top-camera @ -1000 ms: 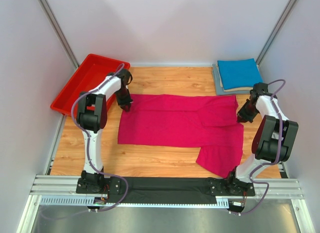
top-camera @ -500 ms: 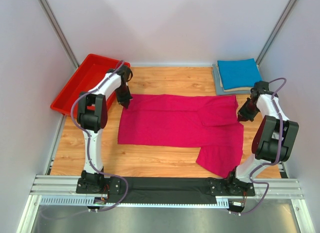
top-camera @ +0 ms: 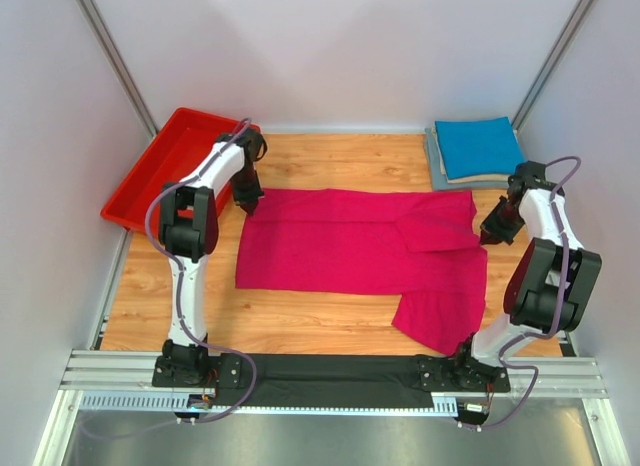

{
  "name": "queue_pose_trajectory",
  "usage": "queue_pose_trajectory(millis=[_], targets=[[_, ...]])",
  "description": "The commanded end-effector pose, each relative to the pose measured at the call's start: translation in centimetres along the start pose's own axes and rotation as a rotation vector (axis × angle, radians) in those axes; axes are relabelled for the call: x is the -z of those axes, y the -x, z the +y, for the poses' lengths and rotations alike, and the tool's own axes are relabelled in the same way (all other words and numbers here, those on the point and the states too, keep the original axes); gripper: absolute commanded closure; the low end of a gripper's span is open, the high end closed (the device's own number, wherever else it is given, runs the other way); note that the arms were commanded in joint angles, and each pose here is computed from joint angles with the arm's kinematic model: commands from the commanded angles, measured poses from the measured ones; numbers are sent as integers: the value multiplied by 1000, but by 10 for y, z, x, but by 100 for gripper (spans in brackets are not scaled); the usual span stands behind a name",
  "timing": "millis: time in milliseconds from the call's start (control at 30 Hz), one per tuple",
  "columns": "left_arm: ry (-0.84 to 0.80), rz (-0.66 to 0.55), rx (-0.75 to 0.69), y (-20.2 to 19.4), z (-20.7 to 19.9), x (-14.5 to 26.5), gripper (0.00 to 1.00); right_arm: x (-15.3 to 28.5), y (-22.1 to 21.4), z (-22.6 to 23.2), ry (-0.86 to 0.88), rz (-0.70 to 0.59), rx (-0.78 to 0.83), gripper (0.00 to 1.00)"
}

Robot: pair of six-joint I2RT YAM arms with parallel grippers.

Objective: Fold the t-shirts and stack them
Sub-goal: Fold the tshirt

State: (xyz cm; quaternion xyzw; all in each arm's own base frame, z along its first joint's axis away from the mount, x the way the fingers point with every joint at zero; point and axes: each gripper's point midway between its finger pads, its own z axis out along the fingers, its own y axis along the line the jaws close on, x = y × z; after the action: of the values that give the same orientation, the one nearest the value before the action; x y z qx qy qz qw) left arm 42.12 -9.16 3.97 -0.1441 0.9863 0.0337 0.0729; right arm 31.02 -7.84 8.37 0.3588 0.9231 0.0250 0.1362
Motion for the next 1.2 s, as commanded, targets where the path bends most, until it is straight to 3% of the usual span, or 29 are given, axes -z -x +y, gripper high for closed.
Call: queue_pose_trajectory(millis=[0, 1167], targets=[[39, -3, -34, 7, 7, 2, 100, 27, 12, 1, 27, -56, 11, 100], [81, 12, -60, 12, 18, -6, 100, 48, -24, -11, 80, 3, -78, 100]])
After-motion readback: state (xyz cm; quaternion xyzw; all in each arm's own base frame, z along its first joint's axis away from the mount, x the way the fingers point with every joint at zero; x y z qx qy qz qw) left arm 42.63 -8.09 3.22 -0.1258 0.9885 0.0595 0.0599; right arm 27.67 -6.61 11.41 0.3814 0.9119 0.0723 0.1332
